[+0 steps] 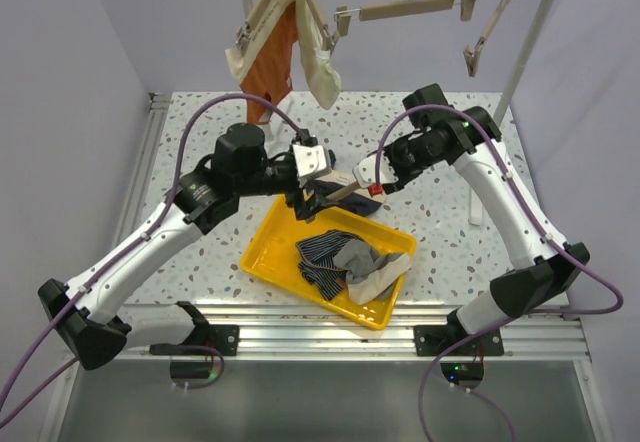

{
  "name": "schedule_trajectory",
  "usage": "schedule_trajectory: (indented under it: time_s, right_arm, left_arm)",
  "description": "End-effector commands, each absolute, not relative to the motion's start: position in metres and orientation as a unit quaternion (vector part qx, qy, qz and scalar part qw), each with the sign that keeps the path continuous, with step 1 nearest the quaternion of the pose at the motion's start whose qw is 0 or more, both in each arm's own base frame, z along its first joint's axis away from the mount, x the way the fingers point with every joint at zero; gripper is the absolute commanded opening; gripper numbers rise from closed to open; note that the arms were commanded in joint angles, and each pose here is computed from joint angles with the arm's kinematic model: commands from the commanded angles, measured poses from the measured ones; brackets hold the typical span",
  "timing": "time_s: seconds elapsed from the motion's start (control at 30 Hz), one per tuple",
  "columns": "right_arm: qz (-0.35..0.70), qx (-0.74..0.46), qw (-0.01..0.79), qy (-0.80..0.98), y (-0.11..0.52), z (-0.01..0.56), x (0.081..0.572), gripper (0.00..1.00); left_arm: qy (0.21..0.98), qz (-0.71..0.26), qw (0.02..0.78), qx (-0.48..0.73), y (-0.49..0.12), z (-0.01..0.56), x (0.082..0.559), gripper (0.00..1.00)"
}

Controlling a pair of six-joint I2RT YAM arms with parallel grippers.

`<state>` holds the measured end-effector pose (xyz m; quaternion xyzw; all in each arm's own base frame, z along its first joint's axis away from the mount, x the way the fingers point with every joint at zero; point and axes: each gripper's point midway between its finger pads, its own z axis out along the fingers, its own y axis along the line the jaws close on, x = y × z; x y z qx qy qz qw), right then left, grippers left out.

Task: Remove the underwear clipped to the hanger
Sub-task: Place the hanger at the clothesline.

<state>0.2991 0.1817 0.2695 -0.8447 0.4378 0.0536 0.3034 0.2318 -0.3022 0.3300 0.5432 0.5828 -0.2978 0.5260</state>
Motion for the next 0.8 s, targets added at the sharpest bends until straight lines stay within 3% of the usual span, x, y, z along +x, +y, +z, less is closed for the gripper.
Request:
schedule_trajectory:
  time_s: [0.0,0.23,0.57,0.77]
  right_arm:
    - [0.03,-0.863,0.289,0.413,0.175,0.278,0.286,0.0]
    - [0.003,-0.867,0.29,0.405,0.178,0.283,0.29,0.0]
    - [-0.027,-0.86,0.3,0.411,0.173,0.287,0.298,0.0]
    - [-0.035,-0.852,0.323,0.41,0.175,0.293,0.298,0.0]
  left_arm:
    - [0.563,-0.341,0.504,0.559,-0.318,0.343,0.217,0.87]
    - [0.621,-0.35,0.433,0.552,-0.342,0.309,0.223,0.75]
    - [0.681,-0.311,0.418,0.514,-0.332,0.295,0.231,0.7]
    - [0.705,-0.31,0.399,0.498,-0.331,0.283,0.231,0.5]
